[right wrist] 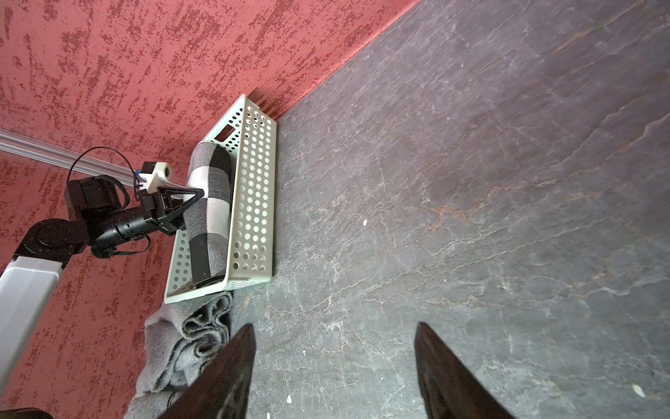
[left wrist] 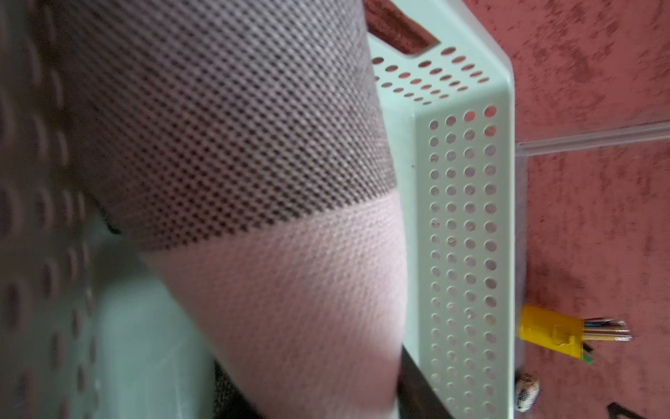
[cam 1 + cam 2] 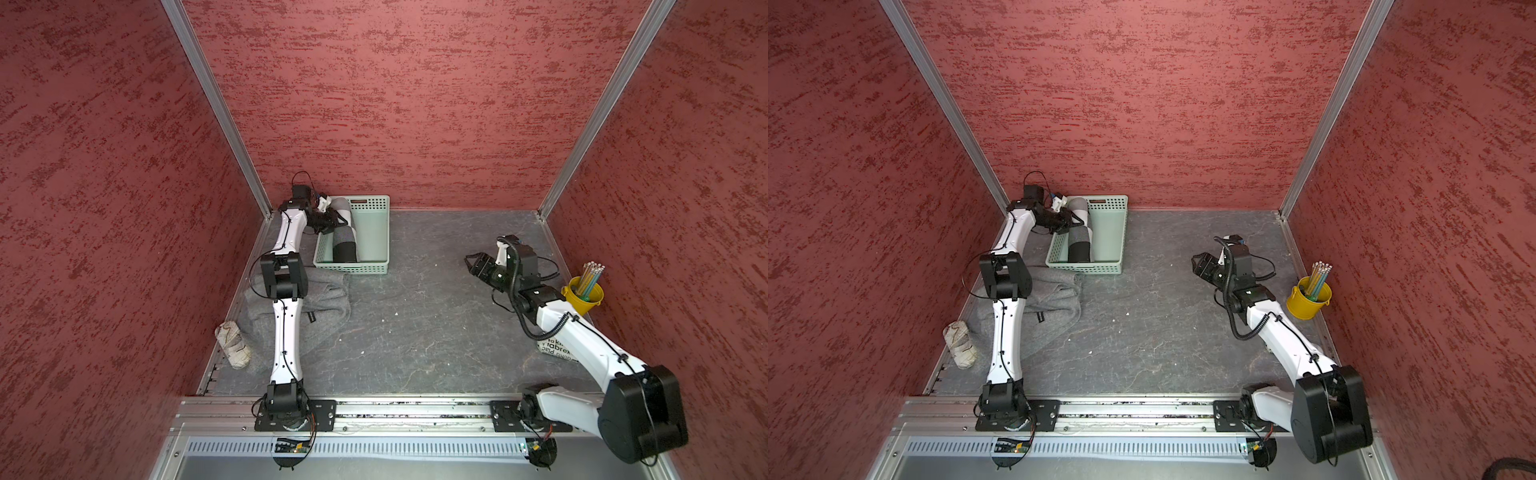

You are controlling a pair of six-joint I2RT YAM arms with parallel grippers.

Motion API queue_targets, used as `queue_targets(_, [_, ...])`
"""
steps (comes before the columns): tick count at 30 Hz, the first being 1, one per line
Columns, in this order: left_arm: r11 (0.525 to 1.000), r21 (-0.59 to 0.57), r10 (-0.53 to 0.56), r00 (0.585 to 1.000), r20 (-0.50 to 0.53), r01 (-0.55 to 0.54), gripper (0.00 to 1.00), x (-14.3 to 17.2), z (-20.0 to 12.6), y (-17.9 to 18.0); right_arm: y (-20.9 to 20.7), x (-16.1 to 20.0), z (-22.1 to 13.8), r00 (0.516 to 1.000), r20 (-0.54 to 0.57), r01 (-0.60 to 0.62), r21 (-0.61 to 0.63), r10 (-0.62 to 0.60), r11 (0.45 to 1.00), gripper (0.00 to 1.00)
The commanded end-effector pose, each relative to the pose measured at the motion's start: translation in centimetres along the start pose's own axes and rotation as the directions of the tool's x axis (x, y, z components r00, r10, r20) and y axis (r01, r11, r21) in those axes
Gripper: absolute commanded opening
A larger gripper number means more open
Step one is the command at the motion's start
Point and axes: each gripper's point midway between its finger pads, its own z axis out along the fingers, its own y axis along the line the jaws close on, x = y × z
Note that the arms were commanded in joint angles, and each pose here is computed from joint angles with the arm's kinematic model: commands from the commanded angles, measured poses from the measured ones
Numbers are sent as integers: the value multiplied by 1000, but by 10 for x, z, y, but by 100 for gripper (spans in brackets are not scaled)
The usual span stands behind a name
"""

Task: Roll up the scarf and place it into the basket
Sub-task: Place the scarf in the basket.

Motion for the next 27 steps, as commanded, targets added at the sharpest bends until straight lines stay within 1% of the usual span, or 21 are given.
queue_targets(1, [996,-81,-49,999,-6,48,59,7,5,18,11,-14,-4,999,41,11,-12,-10,1000,70])
queue_targets(6, [992,-123,23,996,86,-12,72,-12,-26,-14,12,-13,-5,999,40,15,-14,-14,1000,70])
queue_targets(11, [989,-144,43,976,213,-12,86,-34,-64,-41,12,-12,-6,999,41,20,-17,-19,1000,70])
queue_targets(13, [990,-139,54,969,241,-21,87,-37,-74,-52,11,-11,-6,999,40,21,-15,-21,1000,70])
queue_targets(15, [987,-158,64,966,252,-25,89,-36,-79,-58,11,-11,-6,999,39,22,-17,-22,1000,70])
queue_targets(18, [968,-247,98,966,241,-36,90,-26,-79,-62,11,-12,-7,999,46,24,-17,-23,1000,70])
queue_targets(20, [940,-334,146,965,216,-68,91,-13,-73,-63,10,-12,-7,998,50,24,-16,-23,1000,70])
queue_targets(22, [898,-416,227,961,158,-144,92,3,-60,-71,9,-12,-7,998,52,20,-13,-20,1000,70])
queue_targets(24, [870,-446,281,955,95,-211,91,18,-42,-78,8,-11,-7,998,52,20,-13,-20,1000,70])
queue_targets(25, [864,-442,299,952,64,-241,88,25,-31,-82,8,-11,-7,998,51,21,-15,-20,1000,70])
queue_targets(27, [863,-423,310,951,13,-276,75,39,-12,-85,8,-10,-6,999,48,20,-18,-19,1000,70])
